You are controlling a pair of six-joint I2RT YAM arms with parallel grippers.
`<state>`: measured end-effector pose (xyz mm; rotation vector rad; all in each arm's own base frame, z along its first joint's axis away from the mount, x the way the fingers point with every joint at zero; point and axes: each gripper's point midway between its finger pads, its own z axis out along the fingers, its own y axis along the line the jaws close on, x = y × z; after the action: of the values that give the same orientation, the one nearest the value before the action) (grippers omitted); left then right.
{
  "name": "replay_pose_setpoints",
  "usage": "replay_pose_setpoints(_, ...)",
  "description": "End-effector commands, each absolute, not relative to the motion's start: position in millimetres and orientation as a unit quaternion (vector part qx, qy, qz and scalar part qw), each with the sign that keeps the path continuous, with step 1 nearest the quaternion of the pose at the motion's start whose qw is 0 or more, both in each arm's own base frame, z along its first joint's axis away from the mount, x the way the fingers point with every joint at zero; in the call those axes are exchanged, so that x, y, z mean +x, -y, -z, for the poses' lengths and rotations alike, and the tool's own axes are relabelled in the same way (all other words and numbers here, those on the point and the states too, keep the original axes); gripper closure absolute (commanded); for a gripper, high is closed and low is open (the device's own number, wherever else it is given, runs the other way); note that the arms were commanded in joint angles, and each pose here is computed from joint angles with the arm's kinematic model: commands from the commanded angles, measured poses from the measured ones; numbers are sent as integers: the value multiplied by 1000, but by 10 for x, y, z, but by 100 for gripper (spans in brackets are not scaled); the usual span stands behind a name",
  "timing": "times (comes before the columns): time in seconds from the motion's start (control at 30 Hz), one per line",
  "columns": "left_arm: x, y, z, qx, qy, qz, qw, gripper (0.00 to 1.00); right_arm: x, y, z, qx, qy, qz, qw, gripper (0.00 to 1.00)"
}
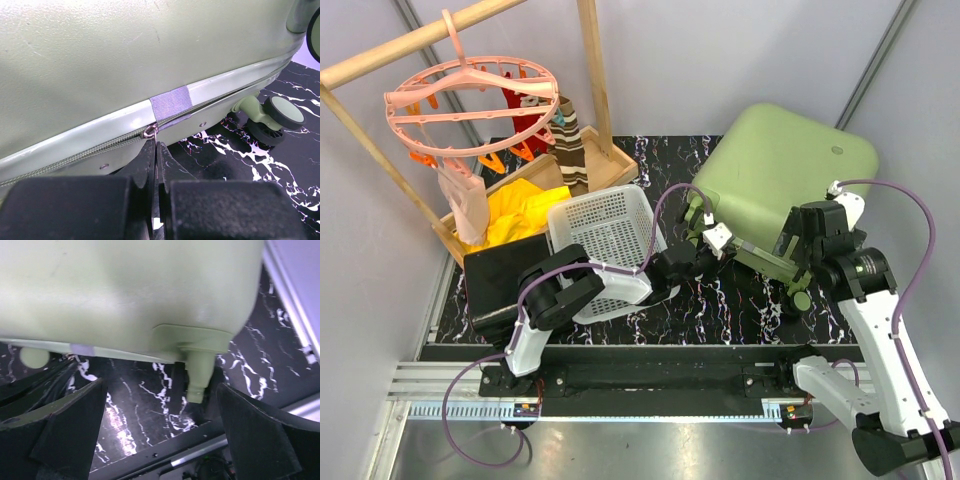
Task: Open, take out, and arrange the luggage
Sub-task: Unzip the luggage
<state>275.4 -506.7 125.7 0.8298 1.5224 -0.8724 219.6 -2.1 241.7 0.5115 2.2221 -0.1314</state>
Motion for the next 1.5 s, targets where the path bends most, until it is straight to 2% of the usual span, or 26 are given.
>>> replay_pose_setpoints(0.0,2309,5395,-1767,376,-576,453,568,100,2232,218,-2520,215,-879,107,412,0)
replay_pose_setpoints(0.17,2360,5370,-1766,371,-581,449,569,100,2207,317,-2420,192,-906,140,351,0)
replay_pose_setpoints(0.3,2388,5338,-1807,365,-575,459,570,100,2191,312,-2446,197,-907,129,348,0)
replay_pose_setpoints(0.47,2392,5319,-1864,366,-569,466,570,100,2290,243,-2284,183,-927,118,307,4)
replay_pose_setpoints(0.83,2533,5176,-1859,361,-574,461,572,100,2394,7,-1897,164,-952,71,249,31)
replay_pose_setpoints(0.97,2561,5155,-1818,360,-579,457,571,100,2443,-73,-1867,161,-953,49,252,37)
replay_pose_setpoints(1.03,2564,5156,-1813,360,-579,457,571,100,2493,-188,-1832,159,-954,17,254,44)
replay_pose_setpoints(1.07,2568,5156,-1800,360,-579,458,570,100,2519,-228,-1812,159,-954,6,256,53)
replay_pose_setpoints(1.13,2558,5167,-1805,361,-578,459,570,100,2573,-340,-1728,165,-953,-24,254,65)
replay_pose_setpoints(1.17,2563,5163,-1781,362,-580,458,568,100,2593,-386,-1705,165,-953,-36,253,76)
replay_pose_setpoints(1.3,2565,5163,-1732,365,-582,455,566,100,2706,-612,-1669,166,-948,-97,253,94)
replay_pose_setpoints(1.4,2580,5159,-1735,364,-583,454,568,100,2830,-725,-1773,170,-936,-133,278,100)
replay_pose_setpoints(1.47,2590,5166,-1739,363,-583,453,569,100,2923,-777,-1850,170,-928,-151,296,100)
